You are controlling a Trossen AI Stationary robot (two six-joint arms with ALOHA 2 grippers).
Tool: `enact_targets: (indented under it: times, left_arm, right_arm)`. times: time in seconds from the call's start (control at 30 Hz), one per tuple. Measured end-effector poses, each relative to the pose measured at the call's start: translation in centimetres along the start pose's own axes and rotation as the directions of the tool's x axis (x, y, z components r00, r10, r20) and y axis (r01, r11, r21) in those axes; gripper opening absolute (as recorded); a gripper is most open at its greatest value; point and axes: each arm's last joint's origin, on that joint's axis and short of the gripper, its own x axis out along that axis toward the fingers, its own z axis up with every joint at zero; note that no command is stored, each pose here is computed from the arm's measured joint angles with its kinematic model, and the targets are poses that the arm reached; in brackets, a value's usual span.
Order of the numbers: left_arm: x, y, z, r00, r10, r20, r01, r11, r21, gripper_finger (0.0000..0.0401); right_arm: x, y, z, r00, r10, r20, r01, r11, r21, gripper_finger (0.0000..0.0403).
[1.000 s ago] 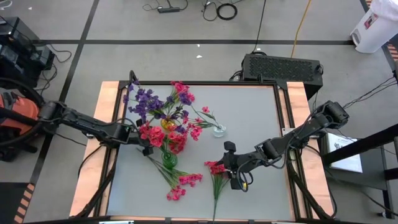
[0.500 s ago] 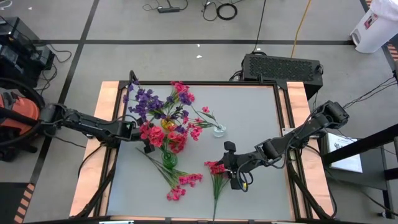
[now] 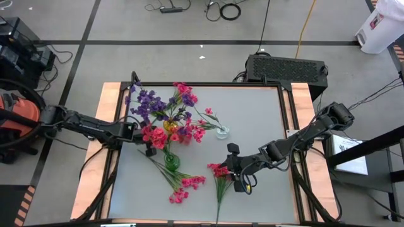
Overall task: Sort flowers into vase by color
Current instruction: Put the left orange flowers into the green vase
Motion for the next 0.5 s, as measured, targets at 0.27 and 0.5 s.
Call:
enact_targets:
  times: [0.27,0.5]
  left_arm:
    - [-0.05,-0.32,0.03,0.995,-0.096,-0.016,0.097,0.994,0.049,0.0011]
    - [-0.43,-0.33,-0.08,0.994,-0.111,-0.005,0.111,0.993,0.045,0.0011]
  right_arm:
    - [0.00,0.00,-0.01,1.000,0.000,-0.001,0.000,1.000,0.000,0.0155]
    - [0.00,0.00,0.00,1.000,0.000,0.000,0.000,1.000,0.000,0.0155]
